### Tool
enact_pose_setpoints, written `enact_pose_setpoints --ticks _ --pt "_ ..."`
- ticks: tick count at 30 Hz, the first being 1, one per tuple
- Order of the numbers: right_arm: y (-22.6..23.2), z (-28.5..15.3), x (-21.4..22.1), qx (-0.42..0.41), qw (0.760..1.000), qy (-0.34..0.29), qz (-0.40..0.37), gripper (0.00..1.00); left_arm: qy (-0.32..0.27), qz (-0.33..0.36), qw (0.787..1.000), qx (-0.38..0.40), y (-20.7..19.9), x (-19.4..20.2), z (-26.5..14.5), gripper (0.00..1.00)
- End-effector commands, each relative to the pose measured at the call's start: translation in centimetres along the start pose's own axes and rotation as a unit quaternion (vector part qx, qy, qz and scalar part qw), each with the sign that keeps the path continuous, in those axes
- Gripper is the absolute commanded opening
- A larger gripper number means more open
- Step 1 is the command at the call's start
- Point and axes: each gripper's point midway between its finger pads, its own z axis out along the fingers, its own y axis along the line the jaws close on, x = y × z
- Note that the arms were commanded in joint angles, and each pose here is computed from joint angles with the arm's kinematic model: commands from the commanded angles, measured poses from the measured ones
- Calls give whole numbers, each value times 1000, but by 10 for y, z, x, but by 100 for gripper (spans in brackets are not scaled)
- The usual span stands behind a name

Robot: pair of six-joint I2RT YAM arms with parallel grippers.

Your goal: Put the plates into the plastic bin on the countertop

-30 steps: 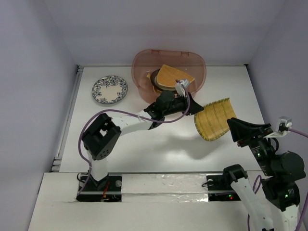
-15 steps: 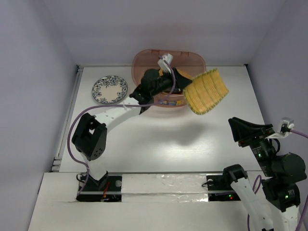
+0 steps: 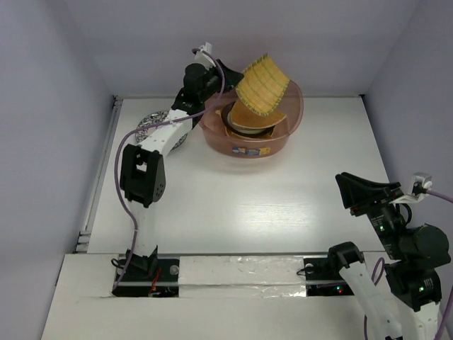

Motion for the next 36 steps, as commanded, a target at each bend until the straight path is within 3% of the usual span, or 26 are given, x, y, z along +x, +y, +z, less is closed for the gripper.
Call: enact_pose_setpoints --ticks 1,8,12,13,15,16,20,22,25,26,27,28,29,31,32,35,36 --pt "7 4 -7 -15 1000 -7 -4 34 15 -43 999 2 5 7 6 0" --pt "5 8 -1 -18 1000 -1 -3 34 16 -42 994 -100 66 31 -2 2" --pt "5 8 0 -17 1000 0 -3 34 4 -7 987 -161 89 27 -14 23" --pt "5 8 0 -17 1000 -1 -3 35 1 1 985 -173 90 24 -17 34" --pt "5 7 -1 -17 1000 -3 -3 34 -5 20 979 -205 100 20 -25 44" --pt "4 7 -1 -17 1000 -3 -3 34 -14 38 977 -208 94 10 -31 53" --pt "6 8 0 -22 1000 -3 -3 34 -62 79 966 -238 83 -21 -64 65" --pt "5 7 0 -21 1000 -3 -5 34 -111 95 959 -244 62 -52 -90 66" --pt "6 6 -1 -23 1000 -7 -8 34 -166 82 942 -279 69 -74 -137 63" --pt "7 6 -1 -26 1000 -6 -8 34 -169 56 938 -297 89 -59 -153 61" --pt "7 7 1 -28 1000 -5 -9 32 -180 40 934 -306 98 -59 -167 60" --pt "8 7 3 -32 999 -2 -8 19 -209 23 927 -310 100 -72 -192 55" --pt "10 7 5 -39 999 2 -6 15 -207 -12 920 -332 128 -45 -213 52" --pt "11 9 11 -48 999 11 1 11 -243 -46 903 -352 150 -47 -255 41" --pt "15 9 14 -59 998 15 3 11 -234 -65 891 -384 179 -18 -279 39" --pt "20 8 20 -77 997 28 8 16 -241 -112 866 -423 218 7 -325 40" --pt "21 8 22 -81 996 32 7 17 -234 -118 868 -421 222 12 -328 41"
